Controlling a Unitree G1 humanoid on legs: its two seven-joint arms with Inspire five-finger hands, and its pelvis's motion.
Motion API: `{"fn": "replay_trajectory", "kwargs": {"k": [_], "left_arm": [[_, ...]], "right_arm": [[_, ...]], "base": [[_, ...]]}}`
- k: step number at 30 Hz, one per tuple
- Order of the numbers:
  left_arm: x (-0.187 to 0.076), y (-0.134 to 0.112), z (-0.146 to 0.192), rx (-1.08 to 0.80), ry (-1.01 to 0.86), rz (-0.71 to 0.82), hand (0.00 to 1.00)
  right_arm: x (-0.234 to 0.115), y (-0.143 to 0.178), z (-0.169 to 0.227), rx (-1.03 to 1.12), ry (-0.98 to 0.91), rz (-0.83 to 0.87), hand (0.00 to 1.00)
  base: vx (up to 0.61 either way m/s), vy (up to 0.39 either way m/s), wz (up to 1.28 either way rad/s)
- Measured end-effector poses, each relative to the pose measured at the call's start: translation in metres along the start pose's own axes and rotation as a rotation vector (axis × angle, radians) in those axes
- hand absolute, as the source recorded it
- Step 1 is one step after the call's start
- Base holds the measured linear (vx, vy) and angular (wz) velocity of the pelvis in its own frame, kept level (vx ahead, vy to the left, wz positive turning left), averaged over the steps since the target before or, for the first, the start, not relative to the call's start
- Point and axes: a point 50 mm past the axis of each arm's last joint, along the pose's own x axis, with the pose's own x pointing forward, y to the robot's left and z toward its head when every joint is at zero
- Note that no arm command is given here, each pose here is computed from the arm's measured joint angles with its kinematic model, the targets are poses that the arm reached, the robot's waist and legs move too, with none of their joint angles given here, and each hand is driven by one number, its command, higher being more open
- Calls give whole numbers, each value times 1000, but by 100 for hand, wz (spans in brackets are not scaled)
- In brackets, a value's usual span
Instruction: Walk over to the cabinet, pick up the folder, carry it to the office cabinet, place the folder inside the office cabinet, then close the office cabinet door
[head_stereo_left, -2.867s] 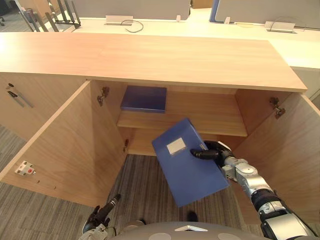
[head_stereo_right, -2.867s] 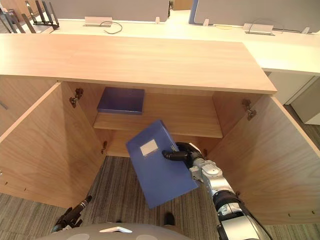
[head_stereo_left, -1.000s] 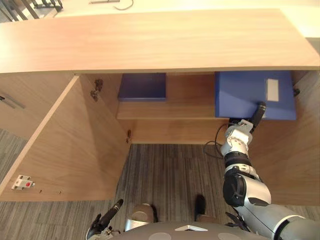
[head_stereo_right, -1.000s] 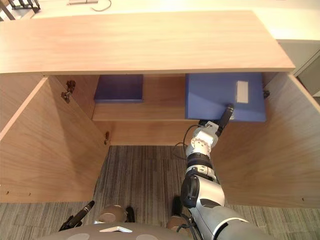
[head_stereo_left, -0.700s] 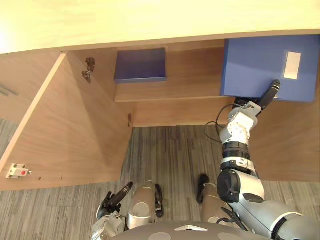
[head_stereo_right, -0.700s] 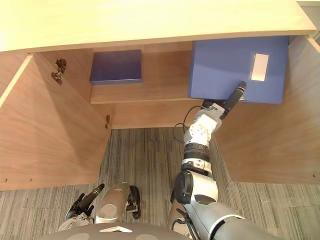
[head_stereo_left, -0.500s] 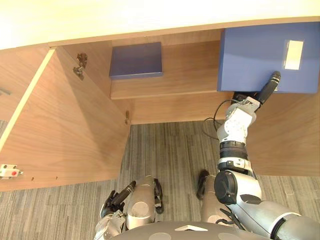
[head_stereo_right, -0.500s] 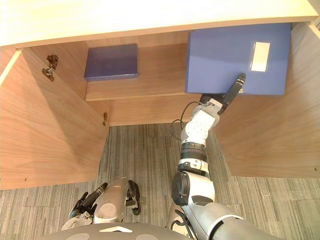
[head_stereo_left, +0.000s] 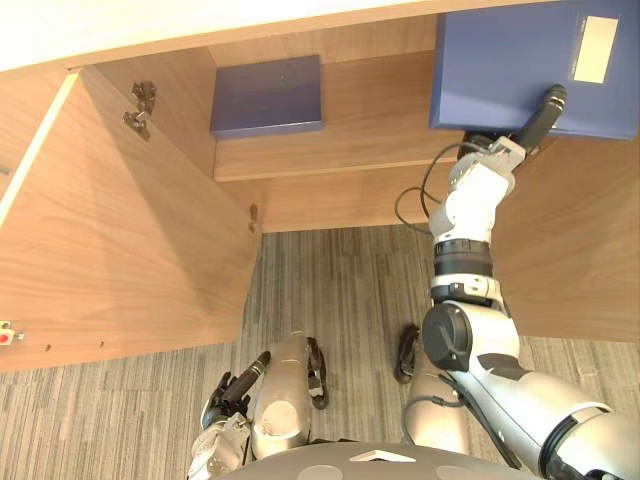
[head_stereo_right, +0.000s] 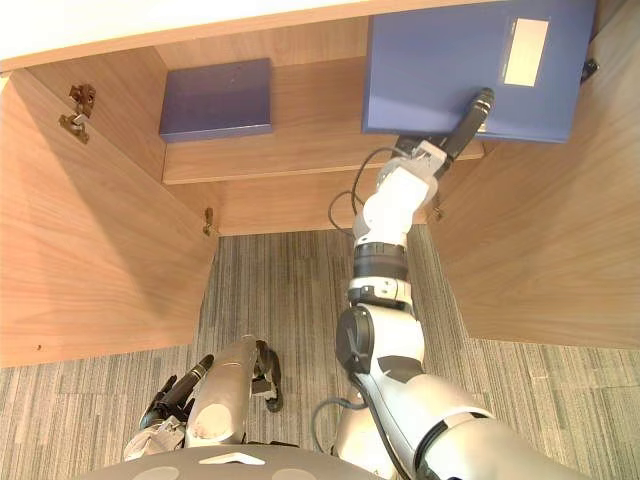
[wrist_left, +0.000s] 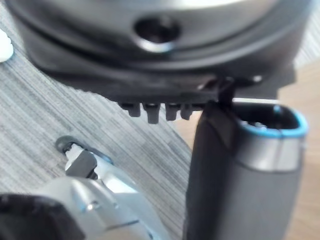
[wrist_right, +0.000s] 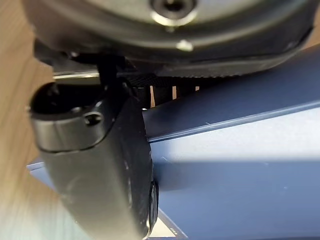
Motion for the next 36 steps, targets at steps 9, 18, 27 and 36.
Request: {"fn": "replay_trajectory", "kwargs": {"k": [9,18,27,36], "left_arm": [[1,-5,1,7,-2,-3,100],[3,-14,8,27,-22,-37,100],[8,-18,21,48,-54,-53,100],[9,-23,26,46,-70,-69,100]], "right_arm": [[5,45,-32,15,60,2,0],[10,76,-33,-64,58,73,0],[10,103,-32,-117,68,160,0],[9,122,-34,-170,88,211,0]], "base": [[-11,-7,-3],[-18,-15,10],[-91,-6,5],[4,8,0]]}}
